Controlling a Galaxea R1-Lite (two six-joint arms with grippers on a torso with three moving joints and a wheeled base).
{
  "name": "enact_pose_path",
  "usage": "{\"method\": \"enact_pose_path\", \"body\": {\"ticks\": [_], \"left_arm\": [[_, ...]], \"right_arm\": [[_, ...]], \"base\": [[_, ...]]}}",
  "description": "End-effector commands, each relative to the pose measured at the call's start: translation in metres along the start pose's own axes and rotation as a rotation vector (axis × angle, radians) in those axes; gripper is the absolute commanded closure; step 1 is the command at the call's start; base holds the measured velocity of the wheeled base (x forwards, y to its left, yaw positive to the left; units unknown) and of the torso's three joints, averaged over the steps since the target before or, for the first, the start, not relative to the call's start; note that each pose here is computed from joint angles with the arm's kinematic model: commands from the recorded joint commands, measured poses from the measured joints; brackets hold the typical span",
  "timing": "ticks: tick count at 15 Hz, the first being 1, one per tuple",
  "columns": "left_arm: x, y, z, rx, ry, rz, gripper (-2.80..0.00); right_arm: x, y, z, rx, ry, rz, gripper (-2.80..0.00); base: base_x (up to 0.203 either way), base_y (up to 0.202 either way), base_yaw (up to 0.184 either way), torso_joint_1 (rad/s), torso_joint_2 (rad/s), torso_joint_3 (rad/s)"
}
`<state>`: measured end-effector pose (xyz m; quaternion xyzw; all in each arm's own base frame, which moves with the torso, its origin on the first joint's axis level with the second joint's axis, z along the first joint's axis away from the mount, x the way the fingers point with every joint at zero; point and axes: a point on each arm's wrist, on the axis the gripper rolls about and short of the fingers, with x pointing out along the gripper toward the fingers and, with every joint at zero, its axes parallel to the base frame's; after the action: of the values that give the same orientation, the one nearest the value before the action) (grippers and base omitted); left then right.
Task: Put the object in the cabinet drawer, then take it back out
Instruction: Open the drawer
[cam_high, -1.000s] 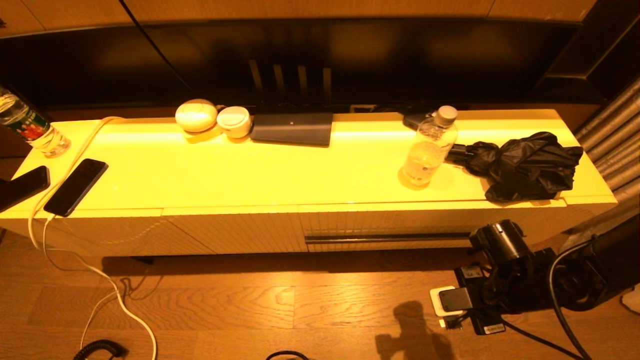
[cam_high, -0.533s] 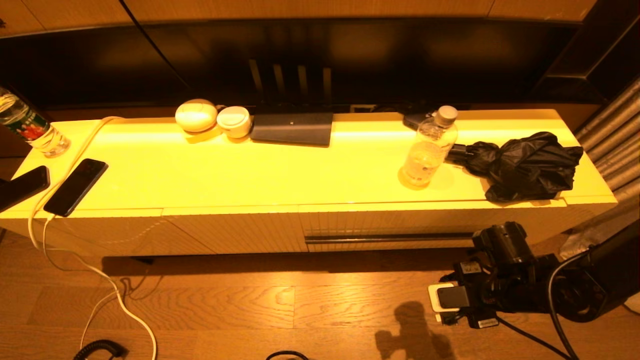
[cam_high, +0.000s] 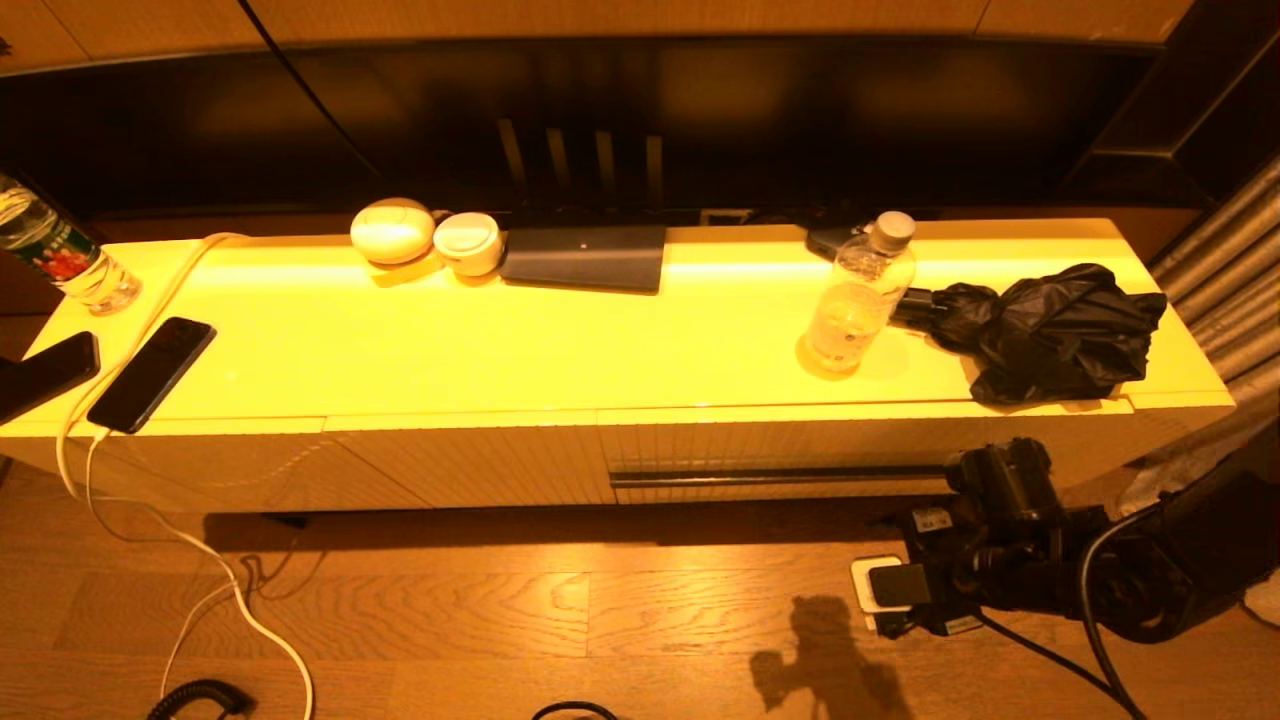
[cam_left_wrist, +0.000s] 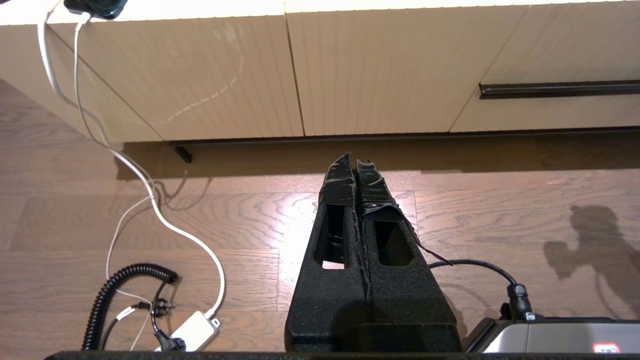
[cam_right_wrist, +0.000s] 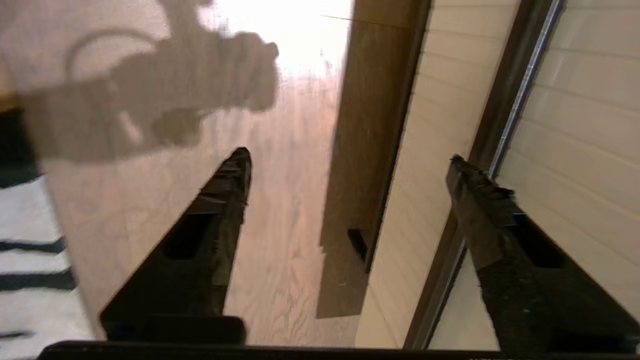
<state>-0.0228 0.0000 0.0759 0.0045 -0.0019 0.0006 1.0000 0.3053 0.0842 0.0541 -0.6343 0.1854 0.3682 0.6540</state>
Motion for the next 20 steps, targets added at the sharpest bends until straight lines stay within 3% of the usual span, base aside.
{"method": "enact_pose_path", "body": {"ticks": [1,20], "left_arm": [[0.0,0.0,0.0,0.0,0.001,0.0,0.0],[0.0,0.0,0.0,0.0,0.001,0.0,0.0]], "right_arm": [[0.018,0.005,-0.003,-0.002,0.004,0.008,-2.8],[0.07,-0.035,-0.021,0.032,0.056,-0.102,-2.8]], "base": [[0.0,0.0,0.0,0.0,0.0,0.0],[0.0,0.0,0.0,0.0,0.0,0.0]]}}
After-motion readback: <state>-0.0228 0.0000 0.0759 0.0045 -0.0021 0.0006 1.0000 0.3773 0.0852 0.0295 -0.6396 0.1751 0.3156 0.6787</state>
